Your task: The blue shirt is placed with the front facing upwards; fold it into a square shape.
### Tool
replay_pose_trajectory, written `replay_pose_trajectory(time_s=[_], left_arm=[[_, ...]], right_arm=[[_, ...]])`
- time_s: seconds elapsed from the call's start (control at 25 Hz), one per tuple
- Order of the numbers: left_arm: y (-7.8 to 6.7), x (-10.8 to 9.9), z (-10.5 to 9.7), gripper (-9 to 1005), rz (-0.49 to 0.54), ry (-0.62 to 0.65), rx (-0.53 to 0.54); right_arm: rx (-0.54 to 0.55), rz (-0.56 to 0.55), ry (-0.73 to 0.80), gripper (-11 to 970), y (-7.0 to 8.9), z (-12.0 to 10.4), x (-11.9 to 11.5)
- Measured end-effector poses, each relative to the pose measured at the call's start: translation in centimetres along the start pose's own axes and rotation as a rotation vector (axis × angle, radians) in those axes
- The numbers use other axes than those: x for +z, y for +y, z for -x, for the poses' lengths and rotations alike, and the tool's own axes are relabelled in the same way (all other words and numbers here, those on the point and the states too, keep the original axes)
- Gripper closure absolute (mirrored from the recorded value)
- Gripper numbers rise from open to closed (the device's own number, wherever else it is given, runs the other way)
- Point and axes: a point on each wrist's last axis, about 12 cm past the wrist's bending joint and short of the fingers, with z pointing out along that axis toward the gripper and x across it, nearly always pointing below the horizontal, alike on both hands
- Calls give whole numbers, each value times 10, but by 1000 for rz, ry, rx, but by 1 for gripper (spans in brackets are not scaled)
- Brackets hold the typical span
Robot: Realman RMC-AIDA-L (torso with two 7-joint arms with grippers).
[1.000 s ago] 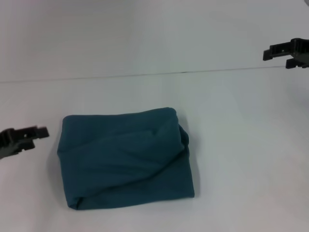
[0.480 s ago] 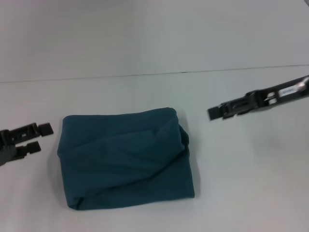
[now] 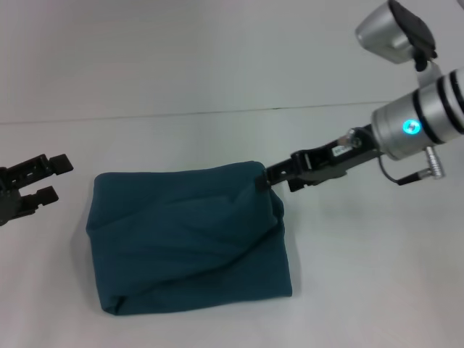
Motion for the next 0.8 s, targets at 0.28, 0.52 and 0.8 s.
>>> replay_pose_trajectory(time_s=[0.28, 0.52, 0.8], left_arm=[[1, 0, 1, 59, 4, -13, -4], [2, -1, 0, 60, 8, -15, -6], [2, -1, 1, 59, 9, -19, -6]], right_arm=[[8, -16, -6, 75, 8, 6, 26], [-1, -11, 9, 74, 12, 6, 31], [23, 14, 27, 75, 9, 7, 17]])
